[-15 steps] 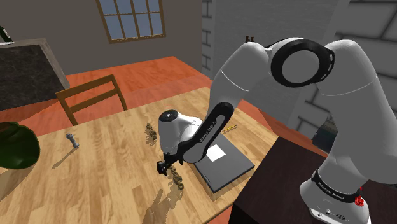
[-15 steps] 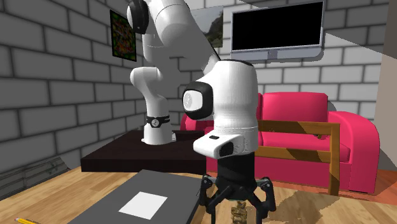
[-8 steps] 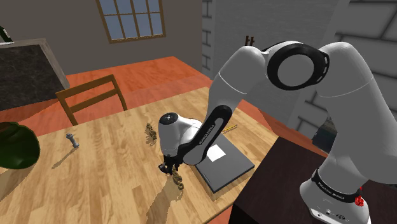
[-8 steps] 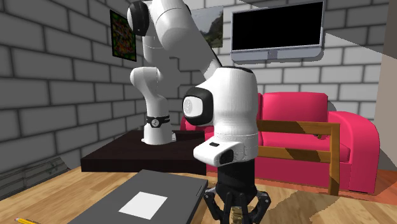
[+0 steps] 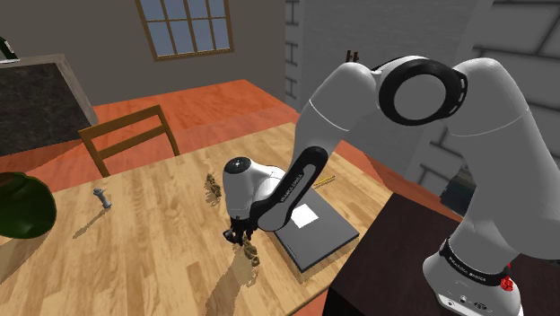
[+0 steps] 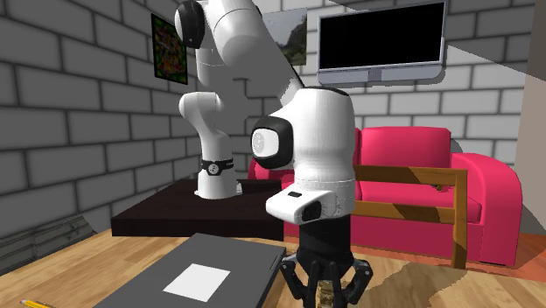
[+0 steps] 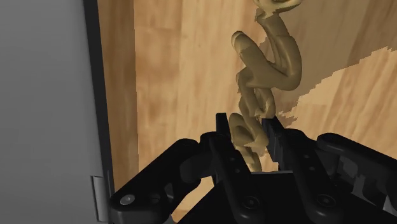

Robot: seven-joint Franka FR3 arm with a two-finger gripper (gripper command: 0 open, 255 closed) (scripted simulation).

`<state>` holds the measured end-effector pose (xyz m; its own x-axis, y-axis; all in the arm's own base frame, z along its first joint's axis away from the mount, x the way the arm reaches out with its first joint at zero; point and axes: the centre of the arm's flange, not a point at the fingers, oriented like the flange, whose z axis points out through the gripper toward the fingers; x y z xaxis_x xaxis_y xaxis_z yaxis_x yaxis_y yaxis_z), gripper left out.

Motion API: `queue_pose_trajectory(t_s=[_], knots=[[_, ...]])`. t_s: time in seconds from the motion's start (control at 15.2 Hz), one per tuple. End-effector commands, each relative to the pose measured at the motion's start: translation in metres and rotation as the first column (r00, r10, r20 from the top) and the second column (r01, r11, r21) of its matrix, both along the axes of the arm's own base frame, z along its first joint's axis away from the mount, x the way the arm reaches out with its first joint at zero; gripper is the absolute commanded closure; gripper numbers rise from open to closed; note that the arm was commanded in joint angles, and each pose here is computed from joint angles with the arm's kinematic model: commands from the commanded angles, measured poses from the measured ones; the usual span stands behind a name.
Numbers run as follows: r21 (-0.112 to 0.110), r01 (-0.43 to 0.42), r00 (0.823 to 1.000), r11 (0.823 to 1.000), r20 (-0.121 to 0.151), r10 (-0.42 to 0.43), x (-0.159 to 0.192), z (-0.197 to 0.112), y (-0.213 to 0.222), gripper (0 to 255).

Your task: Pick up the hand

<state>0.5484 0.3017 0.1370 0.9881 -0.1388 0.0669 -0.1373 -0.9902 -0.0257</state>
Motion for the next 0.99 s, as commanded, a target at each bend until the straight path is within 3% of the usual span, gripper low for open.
queue_pose_trajectory(t_s=[0.0,0.92], knots=[[0.0,0.0,1.0,1.0,0.0,0.0,-0.001,0.009,0.0,255],[0.0,0.0,1.0,1.0,0.0,0.0,-0.001,0.073,0.0,255]])
